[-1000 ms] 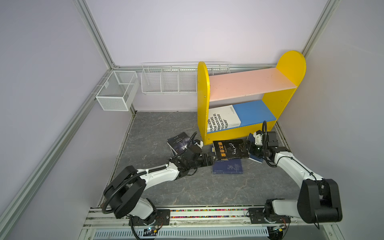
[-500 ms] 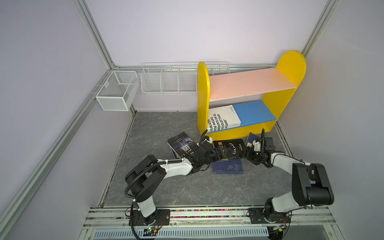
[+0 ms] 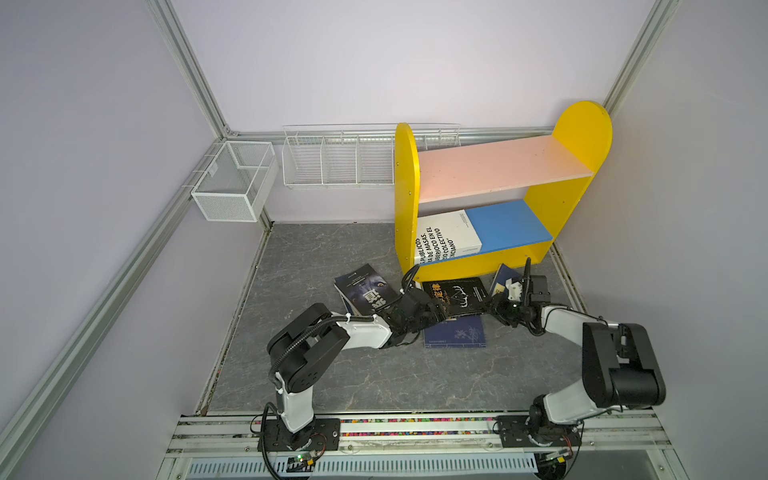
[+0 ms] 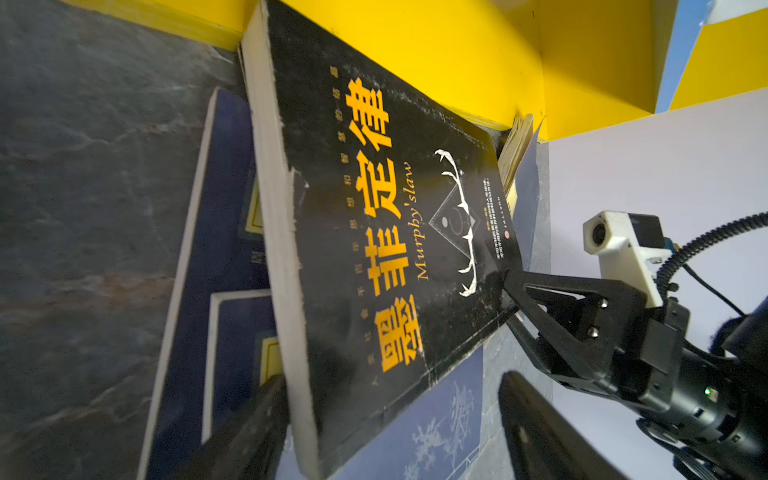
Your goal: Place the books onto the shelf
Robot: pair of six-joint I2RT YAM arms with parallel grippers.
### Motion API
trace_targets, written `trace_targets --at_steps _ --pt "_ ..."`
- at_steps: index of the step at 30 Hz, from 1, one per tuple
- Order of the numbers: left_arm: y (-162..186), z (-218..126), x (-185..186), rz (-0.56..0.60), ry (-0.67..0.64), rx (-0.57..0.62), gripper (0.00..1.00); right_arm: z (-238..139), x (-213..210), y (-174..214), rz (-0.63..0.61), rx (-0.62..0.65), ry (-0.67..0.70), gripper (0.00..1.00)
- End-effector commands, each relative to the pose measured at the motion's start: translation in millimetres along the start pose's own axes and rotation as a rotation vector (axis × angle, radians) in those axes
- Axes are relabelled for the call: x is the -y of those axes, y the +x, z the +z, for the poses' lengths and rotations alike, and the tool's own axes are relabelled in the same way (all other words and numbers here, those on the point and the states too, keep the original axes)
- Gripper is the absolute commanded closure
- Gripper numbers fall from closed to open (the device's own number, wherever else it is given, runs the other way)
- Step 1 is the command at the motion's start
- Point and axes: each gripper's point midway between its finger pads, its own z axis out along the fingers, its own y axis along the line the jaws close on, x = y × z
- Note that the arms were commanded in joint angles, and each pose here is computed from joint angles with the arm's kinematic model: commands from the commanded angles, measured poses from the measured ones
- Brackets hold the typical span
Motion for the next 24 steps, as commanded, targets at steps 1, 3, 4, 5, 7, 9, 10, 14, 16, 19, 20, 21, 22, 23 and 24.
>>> trace_targets --at_steps 1,3,4,5,7,9,10,14,16,19,20,21,22,23,24 --pt "4 10 -10 -0.025 -0.027 -0.008 0.20 1 -16 8 0.019 -0.037 -0.085 0.69" --pt "4 11 -11 -0.024 -0.030 -0.011 0.20 -1 -23 6 0.029 -0.031 -0.115 0.71" --pt "4 12 -10 -0.023 -0.027 -0.011 0.20 -3 -28 4 0.031 -0.021 -0.138 0.70" --pt "4 12 -9 -0.022 -0.023 -0.011 0.20 -6 -32 3 0.033 -0.010 -0.156 0.70" --pt "4 14 -8 -0.026 -0.014 -0.011 0.20 -13 -41 0 0.034 0.013 -0.190 0.67" --pt "3 15 -6 -0.026 -0.003 -0.010 0.21 -17 -47 -3 0.033 0.027 -0.208 0.63" --pt "3 16 -4 -0.025 0.000 -0.011 0.22 -18 -48 -4 0.037 0.029 -0.210 0.61" --pt "1 20 6 -0.026 0.027 -0.013 0.23 -18 -48 -10 0.063 0.057 -0.206 0.61" --pt "-2 21 9 -0.028 0.036 -0.005 0.24 -16 -47 -15 0.080 0.073 -0.204 0.63" --pt "-3 19 12 -0.025 0.042 0.001 0.24 -12 -46 -21 0.099 0.090 -0.201 0.66" --pt "-4 18 12 -0.024 0.042 0.001 0.24 -11 -46 -22 0.105 0.093 -0.206 0.67" --pt "-4 17 12 -0.024 0.041 0.004 0.24 -9 -47 -23 0.112 0.094 -0.211 0.69" --pt "-4 17 12 -0.024 0.042 0.005 0.24 -8 -47 -25 0.123 0.097 -0.214 0.70" --pt "-4 16 12 -0.026 0.043 0.007 0.24 -8 -47 -26 0.129 0.097 -0.217 0.72" --pt "-4 15 12 -0.028 0.047 0.009 0.24 -8 -48 -26 0.137 0.096 -0.219 0.74"
